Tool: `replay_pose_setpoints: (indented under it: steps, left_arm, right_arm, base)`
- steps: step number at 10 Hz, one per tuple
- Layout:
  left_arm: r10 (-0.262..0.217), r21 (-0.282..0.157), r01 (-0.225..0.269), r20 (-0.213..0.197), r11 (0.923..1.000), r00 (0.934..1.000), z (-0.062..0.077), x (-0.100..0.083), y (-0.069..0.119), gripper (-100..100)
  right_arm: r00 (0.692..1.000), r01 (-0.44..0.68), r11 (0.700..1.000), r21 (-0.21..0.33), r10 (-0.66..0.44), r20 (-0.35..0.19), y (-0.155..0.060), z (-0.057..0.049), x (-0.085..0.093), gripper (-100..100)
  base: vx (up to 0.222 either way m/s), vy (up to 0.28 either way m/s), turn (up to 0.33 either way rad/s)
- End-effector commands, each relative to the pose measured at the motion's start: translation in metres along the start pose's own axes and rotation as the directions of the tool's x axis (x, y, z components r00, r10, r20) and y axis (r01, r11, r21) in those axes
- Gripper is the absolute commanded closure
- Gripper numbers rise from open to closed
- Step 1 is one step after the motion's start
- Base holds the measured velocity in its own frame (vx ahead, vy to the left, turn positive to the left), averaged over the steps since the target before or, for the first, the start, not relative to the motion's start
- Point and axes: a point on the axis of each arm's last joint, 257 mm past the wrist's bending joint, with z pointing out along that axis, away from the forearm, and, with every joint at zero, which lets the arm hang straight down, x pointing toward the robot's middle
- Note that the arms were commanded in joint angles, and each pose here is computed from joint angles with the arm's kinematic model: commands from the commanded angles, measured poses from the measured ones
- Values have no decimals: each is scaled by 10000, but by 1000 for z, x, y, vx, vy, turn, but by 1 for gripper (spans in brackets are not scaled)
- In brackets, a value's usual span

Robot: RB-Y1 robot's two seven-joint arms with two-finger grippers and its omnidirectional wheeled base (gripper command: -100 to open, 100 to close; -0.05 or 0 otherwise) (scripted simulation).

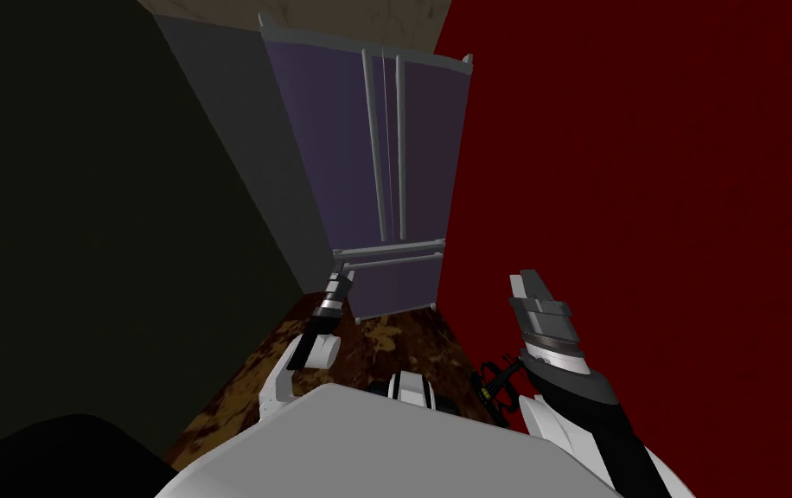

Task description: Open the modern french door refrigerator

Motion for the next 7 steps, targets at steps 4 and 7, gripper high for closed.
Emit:
replay_pose_setpoints:
  steps: [4,7]
  left_arm:
    - [-583,-513,612,575,9968,9966,30,-31,11,-100]
    - [-1099,-771,1196,1195,9898,9867,51,-55,17,-100]
  right_arm:
    - [10000,0,10000,0,0,0,0,0,0,0]
    - [10000,0,10000,0,0,0,0,0,0,0]
  base:
    - [51,-19,-103]
    - [45,-16,-119]
